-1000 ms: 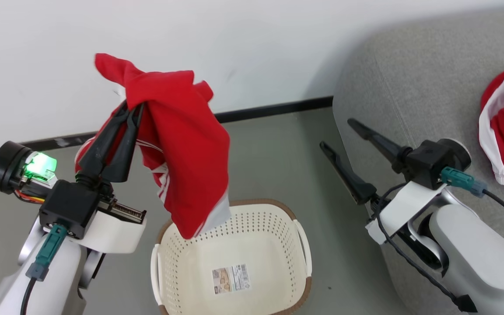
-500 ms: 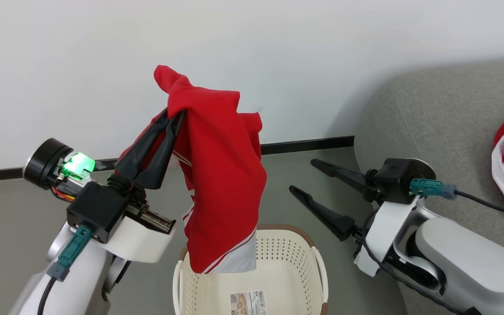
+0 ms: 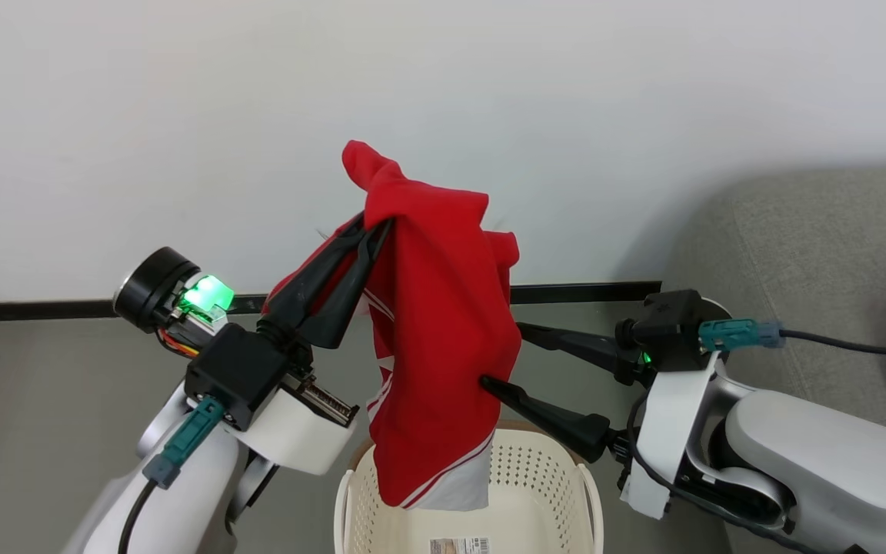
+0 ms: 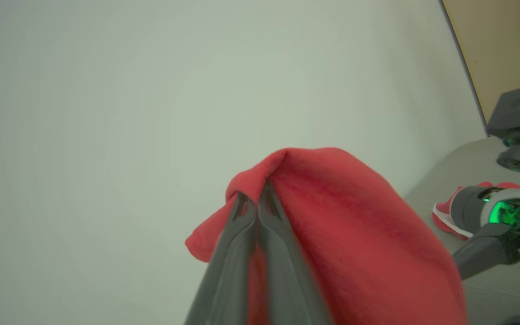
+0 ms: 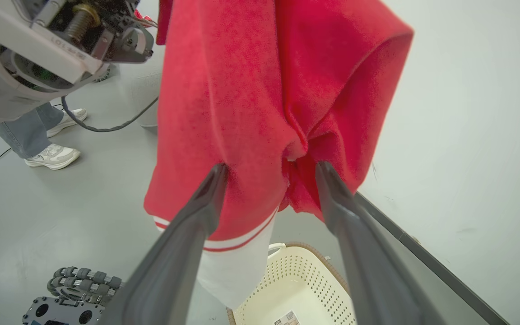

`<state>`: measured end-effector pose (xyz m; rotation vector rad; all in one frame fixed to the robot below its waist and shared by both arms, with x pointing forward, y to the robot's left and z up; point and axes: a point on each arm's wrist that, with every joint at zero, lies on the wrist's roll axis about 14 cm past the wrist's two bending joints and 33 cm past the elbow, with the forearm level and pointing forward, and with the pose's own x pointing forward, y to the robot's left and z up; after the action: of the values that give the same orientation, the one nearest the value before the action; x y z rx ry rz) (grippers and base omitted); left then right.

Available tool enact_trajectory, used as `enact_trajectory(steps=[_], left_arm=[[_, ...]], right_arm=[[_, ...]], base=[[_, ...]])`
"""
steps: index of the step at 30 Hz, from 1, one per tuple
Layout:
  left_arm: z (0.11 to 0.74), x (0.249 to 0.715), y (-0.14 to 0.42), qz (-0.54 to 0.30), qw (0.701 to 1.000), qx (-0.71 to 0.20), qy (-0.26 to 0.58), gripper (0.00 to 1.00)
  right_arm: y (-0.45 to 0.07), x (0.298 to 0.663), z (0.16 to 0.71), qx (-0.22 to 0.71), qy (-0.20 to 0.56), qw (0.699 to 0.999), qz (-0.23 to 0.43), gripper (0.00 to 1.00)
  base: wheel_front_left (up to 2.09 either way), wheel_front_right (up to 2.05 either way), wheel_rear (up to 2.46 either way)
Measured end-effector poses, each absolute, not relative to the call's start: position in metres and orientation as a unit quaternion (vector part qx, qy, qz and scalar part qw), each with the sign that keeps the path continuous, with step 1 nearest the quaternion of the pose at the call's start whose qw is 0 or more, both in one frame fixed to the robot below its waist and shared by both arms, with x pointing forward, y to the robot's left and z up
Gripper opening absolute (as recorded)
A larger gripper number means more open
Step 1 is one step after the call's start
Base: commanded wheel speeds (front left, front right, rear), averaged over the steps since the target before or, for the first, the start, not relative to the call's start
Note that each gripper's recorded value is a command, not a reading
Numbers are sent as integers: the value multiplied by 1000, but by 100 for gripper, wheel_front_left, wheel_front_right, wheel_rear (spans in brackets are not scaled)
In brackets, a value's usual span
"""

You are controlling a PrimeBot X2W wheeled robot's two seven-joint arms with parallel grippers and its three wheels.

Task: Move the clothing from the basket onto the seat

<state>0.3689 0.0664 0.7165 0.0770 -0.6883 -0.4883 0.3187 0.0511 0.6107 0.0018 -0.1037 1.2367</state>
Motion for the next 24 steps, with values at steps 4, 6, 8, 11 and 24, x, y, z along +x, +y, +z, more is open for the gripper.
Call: enact_trajectory(steps=[4, 6, 8, 11, 24], left_arm=[[715, 365, 62, -244, 913, 34, -326, 0], [715, 363, 59, -248, 912, 34, -325, 0], [716, 361, 57, -251, 912, 35, -323, 0], [714, 359, 54, -252, 914, 35, -316, 0], [700, 371, 65, -233, 931, 30, -281, 0]], right_arm=[[59, 316, 617, 4, -46, 805, 592, 100], [67, 308, 612, 15, -31, 795, 606, 100], [75, 301, 606, 17, -15, 786, 618, 100], [85, 299, 600, 14, 1, 777, 630, 100], [102, 314, 602, -2, -22, 772, 635, 0]], base=[[0, 0, 0], [0, 0, 0], [0, 0, 0], [0, 0, 0], [0, 0, 0]])
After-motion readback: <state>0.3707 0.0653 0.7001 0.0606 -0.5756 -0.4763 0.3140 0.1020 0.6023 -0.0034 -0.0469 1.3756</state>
